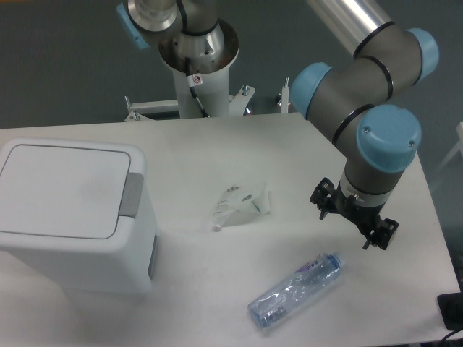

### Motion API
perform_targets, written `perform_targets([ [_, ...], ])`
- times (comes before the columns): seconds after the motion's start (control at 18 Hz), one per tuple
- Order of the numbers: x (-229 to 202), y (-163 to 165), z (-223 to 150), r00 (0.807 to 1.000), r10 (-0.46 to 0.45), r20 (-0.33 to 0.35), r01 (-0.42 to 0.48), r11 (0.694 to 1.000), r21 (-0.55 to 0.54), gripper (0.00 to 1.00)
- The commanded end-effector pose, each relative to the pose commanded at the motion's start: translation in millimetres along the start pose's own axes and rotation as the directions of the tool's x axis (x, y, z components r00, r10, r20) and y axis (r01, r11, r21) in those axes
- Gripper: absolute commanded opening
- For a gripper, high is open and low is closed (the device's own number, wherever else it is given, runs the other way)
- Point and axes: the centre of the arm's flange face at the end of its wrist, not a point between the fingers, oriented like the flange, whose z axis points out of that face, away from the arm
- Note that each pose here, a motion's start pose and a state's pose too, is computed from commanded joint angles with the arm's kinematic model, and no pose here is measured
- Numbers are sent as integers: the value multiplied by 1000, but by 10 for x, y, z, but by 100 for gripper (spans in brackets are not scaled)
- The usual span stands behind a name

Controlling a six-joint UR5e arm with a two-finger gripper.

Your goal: Open the trash can

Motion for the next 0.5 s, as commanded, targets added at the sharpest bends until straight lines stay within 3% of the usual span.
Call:
perform_targets([
  [0.5, 63, -6, -50, 1000, 0, 0, 0, 1000, 24, 100],
])
